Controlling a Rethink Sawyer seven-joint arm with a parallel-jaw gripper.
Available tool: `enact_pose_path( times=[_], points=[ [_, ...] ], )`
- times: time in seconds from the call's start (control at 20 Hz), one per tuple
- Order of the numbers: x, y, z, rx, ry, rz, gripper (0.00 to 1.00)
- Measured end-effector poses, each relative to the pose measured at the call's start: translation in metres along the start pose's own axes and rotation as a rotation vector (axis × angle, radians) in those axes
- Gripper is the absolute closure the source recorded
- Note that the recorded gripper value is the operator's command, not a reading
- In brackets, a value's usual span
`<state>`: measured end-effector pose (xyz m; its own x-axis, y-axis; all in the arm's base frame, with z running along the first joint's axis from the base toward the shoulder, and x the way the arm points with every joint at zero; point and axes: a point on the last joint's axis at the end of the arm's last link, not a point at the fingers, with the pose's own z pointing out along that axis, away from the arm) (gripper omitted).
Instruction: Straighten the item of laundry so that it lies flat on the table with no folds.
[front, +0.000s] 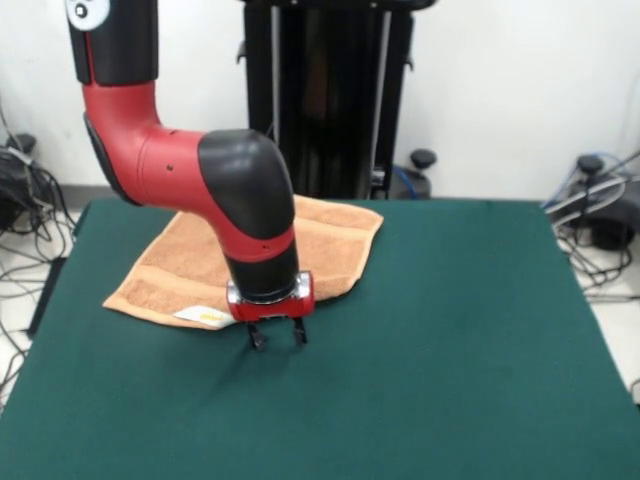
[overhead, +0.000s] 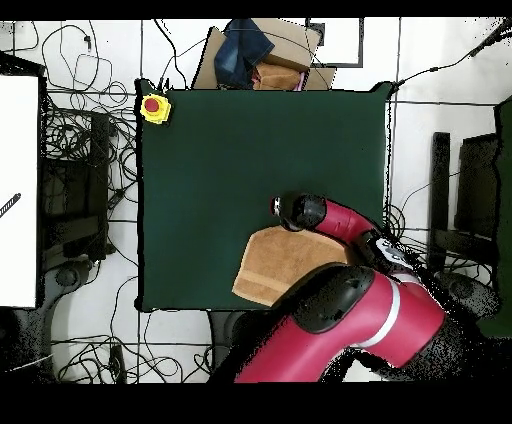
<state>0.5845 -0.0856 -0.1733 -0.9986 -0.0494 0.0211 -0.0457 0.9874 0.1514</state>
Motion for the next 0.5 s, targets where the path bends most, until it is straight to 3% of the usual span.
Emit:
enact_pose_path(
  times=[0.3,0.5],
  points=[
    [0.003,0.005,0.001,0.030,-0.008,-0.043,0.00],
    [0.006,0.024,0.006,0.120,-0.024,-0.147,0.00]
  ],
)
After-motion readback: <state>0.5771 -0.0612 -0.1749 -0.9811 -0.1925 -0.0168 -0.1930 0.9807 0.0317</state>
